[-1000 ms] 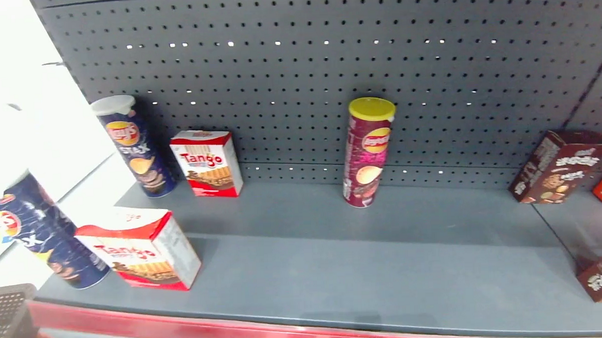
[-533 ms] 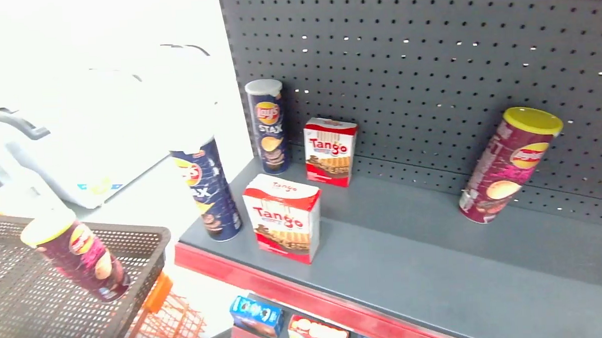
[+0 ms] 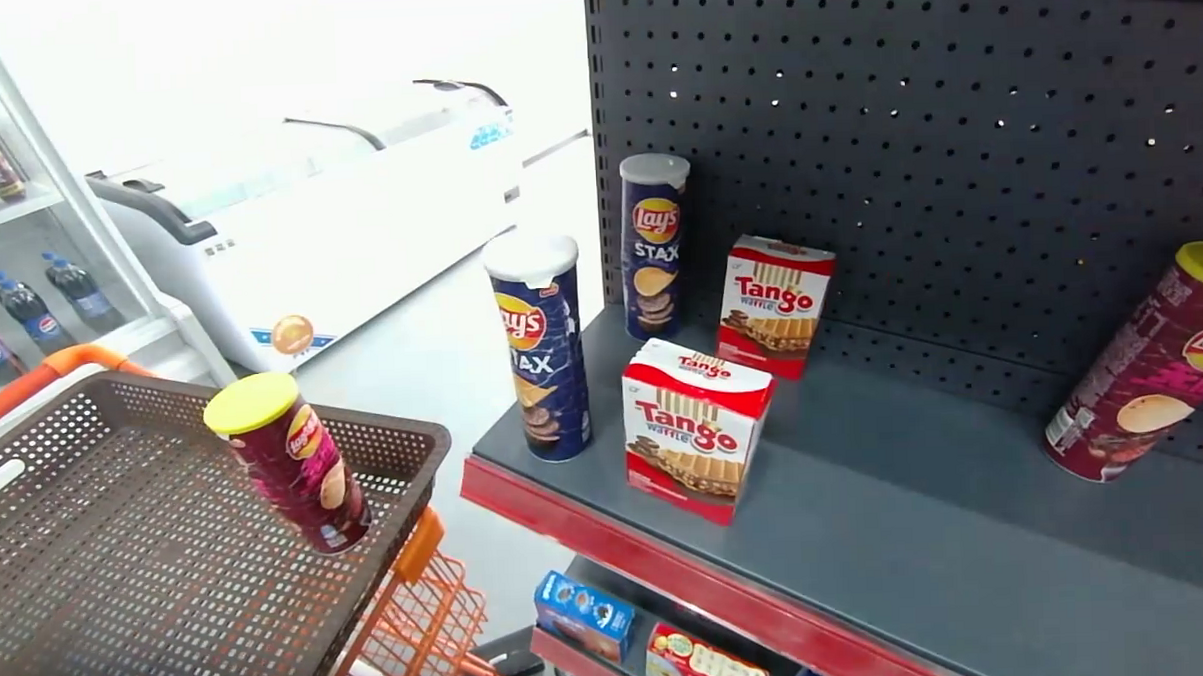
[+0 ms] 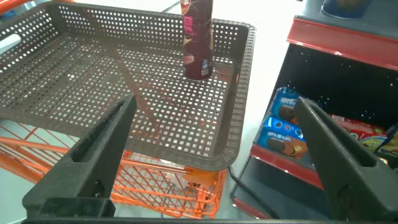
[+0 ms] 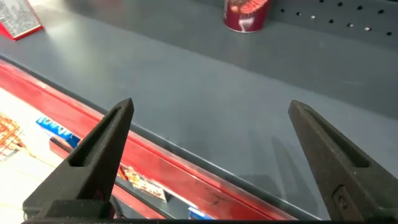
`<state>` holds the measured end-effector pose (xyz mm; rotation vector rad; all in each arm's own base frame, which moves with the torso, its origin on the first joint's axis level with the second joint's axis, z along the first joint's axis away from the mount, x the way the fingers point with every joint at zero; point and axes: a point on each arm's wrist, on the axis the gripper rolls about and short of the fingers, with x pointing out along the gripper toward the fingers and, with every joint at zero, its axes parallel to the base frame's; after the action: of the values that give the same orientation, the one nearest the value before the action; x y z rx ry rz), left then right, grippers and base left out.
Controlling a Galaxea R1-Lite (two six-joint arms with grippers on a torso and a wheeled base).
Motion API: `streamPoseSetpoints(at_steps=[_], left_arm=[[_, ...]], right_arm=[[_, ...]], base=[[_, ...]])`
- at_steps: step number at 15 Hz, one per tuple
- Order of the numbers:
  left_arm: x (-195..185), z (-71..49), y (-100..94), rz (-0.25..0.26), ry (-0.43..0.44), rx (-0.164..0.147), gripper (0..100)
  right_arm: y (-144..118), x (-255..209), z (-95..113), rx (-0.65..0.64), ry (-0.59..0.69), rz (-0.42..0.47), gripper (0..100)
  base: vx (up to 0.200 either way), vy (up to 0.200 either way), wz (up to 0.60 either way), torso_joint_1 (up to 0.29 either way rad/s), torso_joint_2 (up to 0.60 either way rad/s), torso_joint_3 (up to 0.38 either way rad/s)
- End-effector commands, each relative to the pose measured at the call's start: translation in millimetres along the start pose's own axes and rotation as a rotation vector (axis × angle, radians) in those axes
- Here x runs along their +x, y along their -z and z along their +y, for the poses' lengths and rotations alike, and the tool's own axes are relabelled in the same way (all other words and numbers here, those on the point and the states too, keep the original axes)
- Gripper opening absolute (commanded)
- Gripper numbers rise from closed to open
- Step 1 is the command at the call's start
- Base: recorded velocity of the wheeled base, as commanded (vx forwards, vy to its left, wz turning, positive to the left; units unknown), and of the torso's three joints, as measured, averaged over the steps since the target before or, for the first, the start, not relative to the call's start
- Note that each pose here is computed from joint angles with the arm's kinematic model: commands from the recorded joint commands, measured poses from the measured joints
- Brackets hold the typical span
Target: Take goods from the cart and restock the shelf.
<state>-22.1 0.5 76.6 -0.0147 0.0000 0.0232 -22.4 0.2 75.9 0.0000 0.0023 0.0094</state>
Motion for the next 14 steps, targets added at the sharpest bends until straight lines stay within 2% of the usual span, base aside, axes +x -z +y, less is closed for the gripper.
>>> streamPoseSetpoints(at_steps=[1, 3, 4, 5, 6, 7, 8, 9, 10, 11, 12, 14], left_arm=[[0, 0.0, 0.0, 0.0, -0.004, -0.002, 100], [-1, 0.0, -2.5, -0.006, -0.004, 0.002, 100], [-1, -0.4, -29.4, -0.02, 0.011, 0.013, 100], [6, -0.5, -43.3, 0.037, 0.021, 0.014, 100], [32, -2.2, -78.4, 0.144, 0.037, 0.017, 100], [52, -3.8, -100.1, 0.176, 0.036, 0.029, 100], [64, -5.4, -109.5, 0.186, 0.051, 0.049, 100], [80, -6.0, -115.8, 0.215, 0.001, 0.056, 100], [100, -0.4, -115.5, 0.278, -0.106, 0.059, 100], [106, 2.2, -116.3, 0.285, -0.13, 0.058, 100], [133, 5.9, -111.8, 0.338, -0.122, 0.054, 100], [159, 8.9, -102.6, 0.373, -0.126, 0.051, 100]], right_arm=[[0, 0, 0, 0.0, 0.0, -0.001, 100], [0, 0, 0, 0.0, 0.0, -0.001, 100], [0, 0, 0, 0.0, 0.0, -0.001, 100], [0, 0, 0, 0.0, -0.001, -0.001, 100], [0, 0, 0, 0.0, 0.0, -0.001, 100], [0, 0, 0, 0.0, 0.0, 0.001, 100], [0, 0, 0, 0.0, 0.0, 0.001, 100], [0, 0, 0, 0.0, -0.001, -0.001, 100], [0, 0, 0, 0.0, 0.0, -0.001, 100], [0, 0, 0, 0.0, 0.0, -0.001, 100], [0, 0, 0, 0.0, 0.0, 0.001, 100], [0, 0, 0, 0.0, 0.0, -0.001, 100]], base=[[0.0, 0.0, 0.0, 0.0, 0.0, 0.0], [0.0, 0.0, 0.0, 0.0, 0.0, 0.0], [0.0, 0.0, 0.0, 0.0, 0.0, 0.0], [0.0, 0.0, 0.0, 0.0, 0.0, 0.0], [0.0, 0.0, 0.0, 0.0, 0.0, 0.0], [0.0, 0.0, 0.0, 0.0, 0.0, 0.0], [0.0, 0.0, 0.0, 0.0, 0.0, 0.0], [0.0, 0.0, 0.0, 0.0, 0.0, 0.0], [0.0, 0.0, 0.0, 0.0, 0.0, 0.0], [0.0, 0.0, 0.0, 0.0, 0.0, 0.0], [0.0, 0.0, 0.0, 0.0, 0.0, 0.0], [0.0, 0.0, 0.0, 0.0, 0.0, 0.0]])
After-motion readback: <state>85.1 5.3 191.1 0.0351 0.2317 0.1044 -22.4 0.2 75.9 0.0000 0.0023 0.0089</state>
